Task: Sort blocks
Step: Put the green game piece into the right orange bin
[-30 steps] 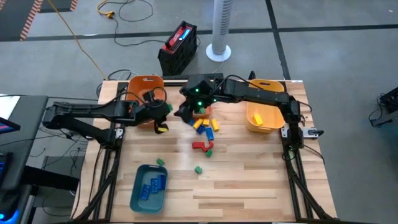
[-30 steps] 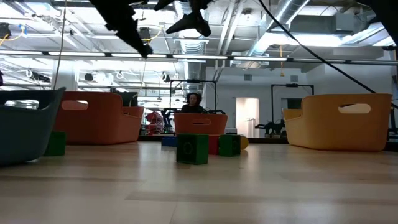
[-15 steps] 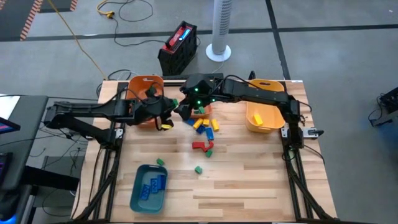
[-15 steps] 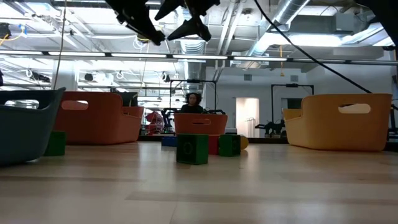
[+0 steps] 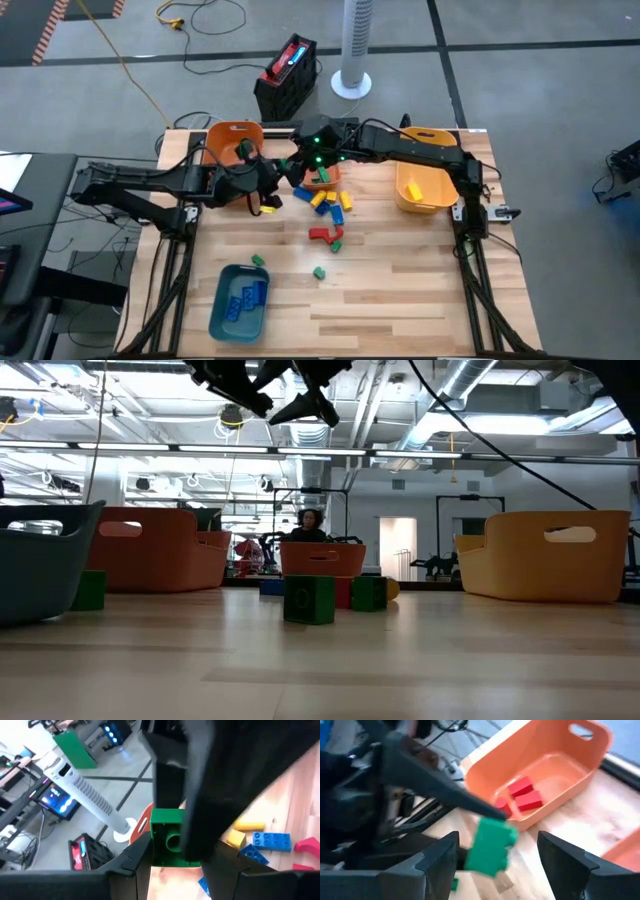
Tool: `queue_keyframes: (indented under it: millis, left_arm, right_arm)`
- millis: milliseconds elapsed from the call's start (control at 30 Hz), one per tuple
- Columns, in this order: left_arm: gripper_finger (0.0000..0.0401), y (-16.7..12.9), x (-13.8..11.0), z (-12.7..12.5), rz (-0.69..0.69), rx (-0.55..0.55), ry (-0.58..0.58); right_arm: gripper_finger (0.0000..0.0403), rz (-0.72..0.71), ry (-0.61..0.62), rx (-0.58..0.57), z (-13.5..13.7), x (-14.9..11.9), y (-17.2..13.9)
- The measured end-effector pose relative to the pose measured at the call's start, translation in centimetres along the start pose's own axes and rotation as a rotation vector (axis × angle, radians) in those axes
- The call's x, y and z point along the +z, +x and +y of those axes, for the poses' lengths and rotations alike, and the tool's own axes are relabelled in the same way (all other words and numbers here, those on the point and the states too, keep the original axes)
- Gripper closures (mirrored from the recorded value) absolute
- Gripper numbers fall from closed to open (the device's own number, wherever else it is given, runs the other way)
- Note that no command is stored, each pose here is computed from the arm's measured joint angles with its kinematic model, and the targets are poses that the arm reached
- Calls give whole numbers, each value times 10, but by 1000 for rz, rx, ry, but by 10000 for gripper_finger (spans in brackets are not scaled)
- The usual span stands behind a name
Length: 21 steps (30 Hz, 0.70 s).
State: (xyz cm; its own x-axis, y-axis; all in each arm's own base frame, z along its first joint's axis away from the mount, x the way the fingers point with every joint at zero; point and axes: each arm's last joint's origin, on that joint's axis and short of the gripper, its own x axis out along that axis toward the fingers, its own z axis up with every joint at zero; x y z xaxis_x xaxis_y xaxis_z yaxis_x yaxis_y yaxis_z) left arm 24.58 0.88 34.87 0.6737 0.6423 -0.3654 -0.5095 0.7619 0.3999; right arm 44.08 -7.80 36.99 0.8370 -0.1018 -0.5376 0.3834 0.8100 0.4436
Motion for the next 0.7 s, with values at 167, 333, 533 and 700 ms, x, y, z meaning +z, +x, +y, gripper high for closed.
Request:
queue_keyframes:
  millis: [167,333,533,700]
  left_arm:
    - [266,-3,3,-3,-30,0,15]
    - [266,-5,5,-5,-45,-2,46]
    - [266,-5,5,-6,-51,-8,48]
    - [266,-5,5,-6,-49,-7,50]
  right_arm:
    - [122,-3,1,-15,-1,0,0]
    - [146,-2,1,-14,-1,0,0]
    - [233,11,-12,2,0,-1,0]
    - [307,13,-15,-1,0,-1,0]
